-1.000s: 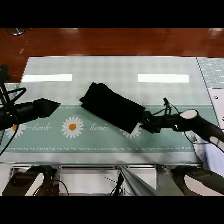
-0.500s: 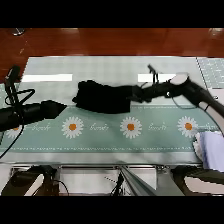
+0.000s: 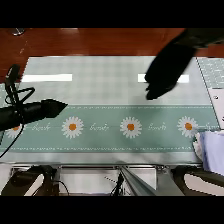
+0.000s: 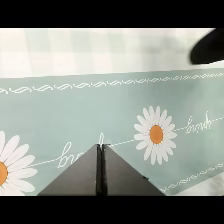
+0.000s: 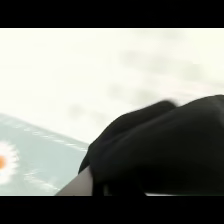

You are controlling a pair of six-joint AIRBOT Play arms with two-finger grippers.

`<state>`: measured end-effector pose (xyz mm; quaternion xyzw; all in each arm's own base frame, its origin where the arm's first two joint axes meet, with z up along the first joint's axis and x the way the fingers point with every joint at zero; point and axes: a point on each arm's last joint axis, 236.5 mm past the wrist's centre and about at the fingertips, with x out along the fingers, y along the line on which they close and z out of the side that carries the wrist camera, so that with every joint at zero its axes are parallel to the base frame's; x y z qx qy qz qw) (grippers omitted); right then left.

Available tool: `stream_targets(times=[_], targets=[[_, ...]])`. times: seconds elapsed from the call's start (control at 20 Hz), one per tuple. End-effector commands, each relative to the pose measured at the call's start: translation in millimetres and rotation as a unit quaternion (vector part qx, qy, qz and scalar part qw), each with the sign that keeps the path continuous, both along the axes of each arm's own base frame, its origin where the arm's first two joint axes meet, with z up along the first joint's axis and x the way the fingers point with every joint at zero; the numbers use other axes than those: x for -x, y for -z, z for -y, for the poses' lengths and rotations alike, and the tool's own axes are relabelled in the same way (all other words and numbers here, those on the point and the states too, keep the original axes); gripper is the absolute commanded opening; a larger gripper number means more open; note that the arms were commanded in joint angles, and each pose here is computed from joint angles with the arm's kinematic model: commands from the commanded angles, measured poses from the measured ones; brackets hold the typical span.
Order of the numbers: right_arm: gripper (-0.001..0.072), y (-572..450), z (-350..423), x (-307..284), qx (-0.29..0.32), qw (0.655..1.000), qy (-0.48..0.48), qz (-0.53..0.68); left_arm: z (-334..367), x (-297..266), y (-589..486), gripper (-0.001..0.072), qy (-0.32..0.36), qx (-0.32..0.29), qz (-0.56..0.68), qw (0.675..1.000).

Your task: Fold the shirts.

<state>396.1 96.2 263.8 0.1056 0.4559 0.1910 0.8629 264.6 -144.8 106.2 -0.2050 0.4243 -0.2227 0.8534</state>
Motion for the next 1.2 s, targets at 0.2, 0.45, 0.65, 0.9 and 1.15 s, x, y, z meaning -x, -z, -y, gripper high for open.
stream_targets(times=[0.2,0.45,0.65,0.9,1.15], targets=[[0.0019,-1.1,185.5,99.3,0.028,0.949,0.302,-0.091,-0.2,-0.6,-0.1,0.0022,-0.001,0.0,0.001,1.0],[0.002,60.6,255.0,231.3,0.077,0.838,0.506,-0.188,-0.2,-0.7,-0.1,0.0022,-0.001,0.0,0.001,1.0],[0.002,94.3,264.7,345.0,0.126,0.708,0.648,-0.251,-0.5,-1.9,-0.9,0.0023,-0.003,0.001,0.004,1.0],[0.0631,110.1,261.4,379.7,0.144,0.654,0.69,-0.274,-4.0,-15.4,-5.2,0.0023,-0.021,0.004,0.023,1.0],[0.0592,98.0,285.7,296.0,0.093,0.754,0.625,-0.182,-4.3,-38.7,-3.3,0.0022,-0.027,0.001,0.017,0.999]])
